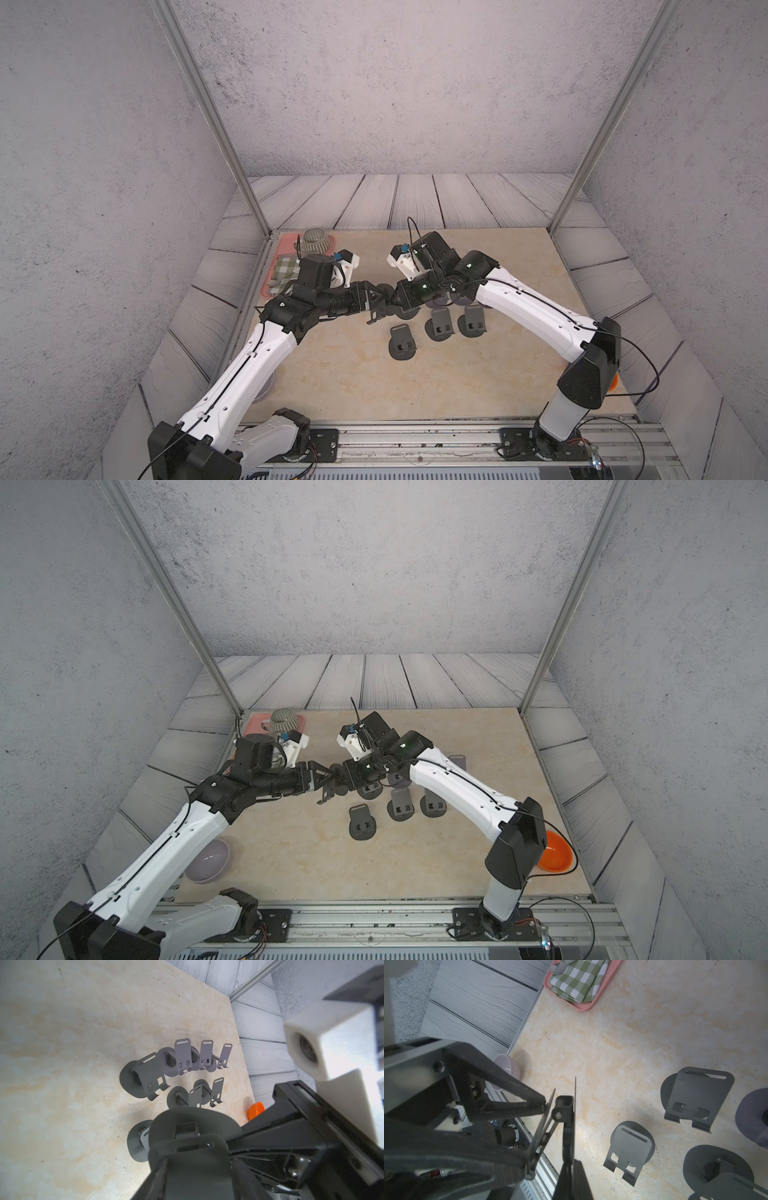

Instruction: Open the phone stand

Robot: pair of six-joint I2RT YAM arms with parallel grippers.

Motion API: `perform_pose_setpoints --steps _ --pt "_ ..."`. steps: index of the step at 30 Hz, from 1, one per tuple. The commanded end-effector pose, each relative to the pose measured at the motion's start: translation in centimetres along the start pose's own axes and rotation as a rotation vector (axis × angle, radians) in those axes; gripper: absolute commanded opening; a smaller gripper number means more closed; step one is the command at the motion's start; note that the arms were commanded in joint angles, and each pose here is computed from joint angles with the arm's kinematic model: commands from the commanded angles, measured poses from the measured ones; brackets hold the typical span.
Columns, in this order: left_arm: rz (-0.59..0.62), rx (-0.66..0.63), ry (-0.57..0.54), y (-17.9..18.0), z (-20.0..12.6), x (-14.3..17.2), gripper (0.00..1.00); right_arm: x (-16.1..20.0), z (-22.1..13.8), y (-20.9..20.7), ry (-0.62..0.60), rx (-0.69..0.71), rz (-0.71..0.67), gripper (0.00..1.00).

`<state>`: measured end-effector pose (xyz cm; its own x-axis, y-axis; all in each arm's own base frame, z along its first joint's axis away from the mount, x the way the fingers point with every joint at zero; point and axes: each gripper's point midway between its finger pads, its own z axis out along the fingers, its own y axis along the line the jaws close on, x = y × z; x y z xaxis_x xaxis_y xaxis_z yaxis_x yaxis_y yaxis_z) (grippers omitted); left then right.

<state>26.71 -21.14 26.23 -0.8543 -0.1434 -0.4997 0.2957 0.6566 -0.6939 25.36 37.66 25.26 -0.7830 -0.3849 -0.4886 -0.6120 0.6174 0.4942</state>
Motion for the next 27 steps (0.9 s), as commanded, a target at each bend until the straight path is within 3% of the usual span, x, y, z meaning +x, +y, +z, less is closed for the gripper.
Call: perform_pose_setpoints --steps 1,8,10,12,14,22,27 --pt "0.015 0.028 0.000 -0.8 -0.2 -0.3 0.49 -1.3 -1.6 1.3 -0.055 -0.024 -0.026 0.01" --pt "0.023 0.024 0.002 -0.9 -0.4 -0.4 0.48 -1.4 -1.8 1.0 -0.058 0.000 -0.030 0.01" --pt "0.025 0.014 0.010 -0.6 -0.4 -0.1 0.61 -1.4 -1.9 1.1 -0.059 -0.005 -0.029 0.01" --pt "0.024 0.001 0.018 -0.3 -0.3 0.1 0.82 -1.4 -1.8 1.2 -0.057 -0.011 -0.029 0.01" --pt "0.022 0.001 0.023 -0.2 -0.2 0.2 0.88 -1.4 -1.9 1.4 -0.059 -0.022 -0.031 0.01" --pt "0.017 0.017 0.017 -0.3 0.4 -0.4 0.85 -1.4 -1.8 1.7 -0.056 -0.044 -0.028 0.01" --pt "0.013 0.029 0.014 -0.4 0.6 -0.5 0.66 -1.3 -1.8 1.3 -0.057 -0.021 -0.028 0.01"
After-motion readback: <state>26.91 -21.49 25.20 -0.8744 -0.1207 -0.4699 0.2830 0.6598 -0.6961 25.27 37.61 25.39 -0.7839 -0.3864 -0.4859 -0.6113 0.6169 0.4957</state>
